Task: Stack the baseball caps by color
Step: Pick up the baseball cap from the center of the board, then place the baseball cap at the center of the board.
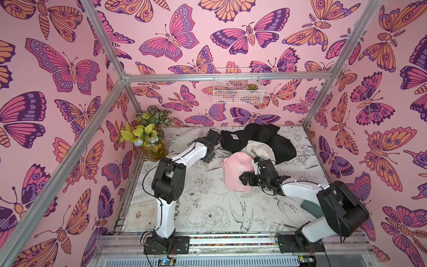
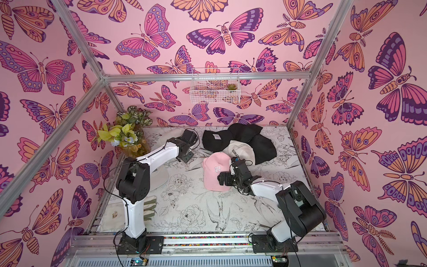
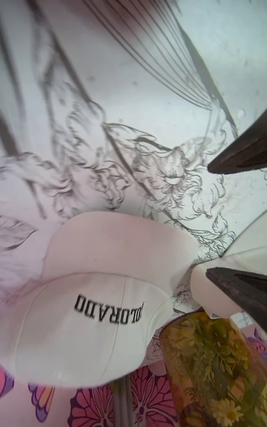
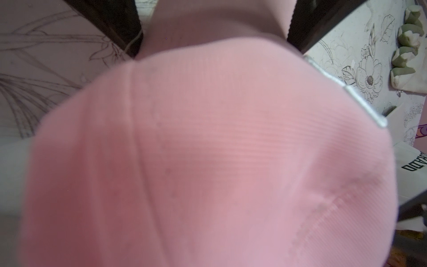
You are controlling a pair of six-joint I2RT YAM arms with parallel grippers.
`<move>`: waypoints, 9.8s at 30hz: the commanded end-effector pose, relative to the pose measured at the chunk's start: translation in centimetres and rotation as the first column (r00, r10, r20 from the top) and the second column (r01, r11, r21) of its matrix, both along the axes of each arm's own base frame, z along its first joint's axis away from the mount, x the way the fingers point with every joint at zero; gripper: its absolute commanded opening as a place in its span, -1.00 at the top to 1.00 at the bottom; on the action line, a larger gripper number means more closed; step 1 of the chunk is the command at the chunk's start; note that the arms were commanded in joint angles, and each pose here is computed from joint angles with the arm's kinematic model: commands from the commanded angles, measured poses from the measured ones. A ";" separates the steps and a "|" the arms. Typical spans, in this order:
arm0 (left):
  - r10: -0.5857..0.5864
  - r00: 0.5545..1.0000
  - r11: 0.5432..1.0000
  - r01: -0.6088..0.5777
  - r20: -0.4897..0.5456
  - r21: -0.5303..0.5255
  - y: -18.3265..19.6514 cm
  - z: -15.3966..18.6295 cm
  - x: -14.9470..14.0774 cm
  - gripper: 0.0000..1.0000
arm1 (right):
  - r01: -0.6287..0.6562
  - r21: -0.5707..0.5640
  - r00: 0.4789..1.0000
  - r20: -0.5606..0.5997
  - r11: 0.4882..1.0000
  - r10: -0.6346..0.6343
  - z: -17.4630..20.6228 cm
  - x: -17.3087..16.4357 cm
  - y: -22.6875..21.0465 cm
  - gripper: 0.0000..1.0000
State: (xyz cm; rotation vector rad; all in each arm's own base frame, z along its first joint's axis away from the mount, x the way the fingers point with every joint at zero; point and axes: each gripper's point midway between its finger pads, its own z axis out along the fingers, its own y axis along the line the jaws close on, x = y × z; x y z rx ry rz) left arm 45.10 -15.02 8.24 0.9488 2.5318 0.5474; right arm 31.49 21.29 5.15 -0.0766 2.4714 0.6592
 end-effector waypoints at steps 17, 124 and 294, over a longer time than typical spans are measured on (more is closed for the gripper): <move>-0.208 0.976 0.909 0.216 -0.061 0.356 3.8 -4.6 4.7 -0.21 | 0.023 -0.066 1.000 0.018 0.998 -0.022 0.2 0.5 -0.8 -0.97; -0.392 0.828 0.885 0.459 0.401 -0.081 -9.8 13.6 -11.2 1.00 | 0.284 -0.254 0.958 0.030 0.925 -0.286 0.8 9.3 -1.1 -0.98; -0.051 0.890 0.349 -0.410 -0.454 -0.843 -8.4 -0.5 -26.3 -1.00 | -0.613 0.198 0.726 -0.241 0.765 0.644 5.1 -1.6 9.0 -0.99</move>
